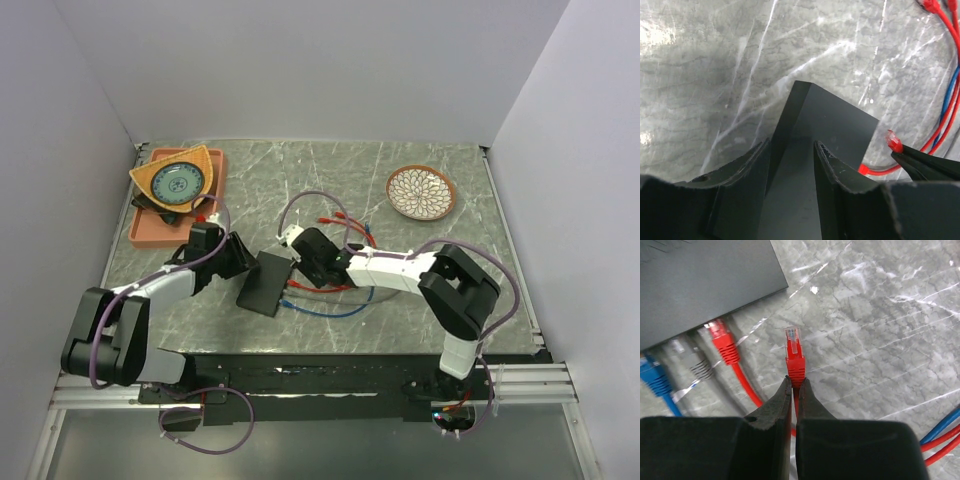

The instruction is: Insert the plug into the switch port

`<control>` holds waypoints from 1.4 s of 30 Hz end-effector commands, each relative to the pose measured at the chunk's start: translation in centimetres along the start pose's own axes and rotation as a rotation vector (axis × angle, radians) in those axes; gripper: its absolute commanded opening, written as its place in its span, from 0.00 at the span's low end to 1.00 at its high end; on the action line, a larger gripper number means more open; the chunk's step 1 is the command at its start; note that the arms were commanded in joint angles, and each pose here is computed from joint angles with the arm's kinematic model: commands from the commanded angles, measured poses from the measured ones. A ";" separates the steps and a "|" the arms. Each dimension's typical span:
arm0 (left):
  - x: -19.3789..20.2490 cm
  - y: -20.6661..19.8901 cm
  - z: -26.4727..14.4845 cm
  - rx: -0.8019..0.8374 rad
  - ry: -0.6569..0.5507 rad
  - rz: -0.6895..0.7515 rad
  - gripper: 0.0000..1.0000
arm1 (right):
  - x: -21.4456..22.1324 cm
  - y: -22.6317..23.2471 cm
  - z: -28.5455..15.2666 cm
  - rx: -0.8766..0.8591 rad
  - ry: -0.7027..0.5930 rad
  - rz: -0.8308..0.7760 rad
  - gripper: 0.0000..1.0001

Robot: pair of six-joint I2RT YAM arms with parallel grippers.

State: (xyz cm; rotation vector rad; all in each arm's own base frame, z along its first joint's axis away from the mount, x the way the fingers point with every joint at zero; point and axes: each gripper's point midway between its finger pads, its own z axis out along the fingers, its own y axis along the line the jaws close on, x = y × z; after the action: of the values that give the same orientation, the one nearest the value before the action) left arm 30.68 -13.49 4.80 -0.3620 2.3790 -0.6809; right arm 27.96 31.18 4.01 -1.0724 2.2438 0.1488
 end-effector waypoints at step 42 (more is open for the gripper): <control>1.7 -0.6 3.0 0.114 0.071 -0.010 0.37 | -1.8 1.5 0.3 0.010 -0.097 -0.013 0.00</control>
State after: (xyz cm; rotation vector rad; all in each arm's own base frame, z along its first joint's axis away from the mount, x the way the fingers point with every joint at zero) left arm 32.19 -15.63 3.43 -0.3047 2.3578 -0.8330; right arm 26.59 31.83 2.16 -1.1301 2.2128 0.1410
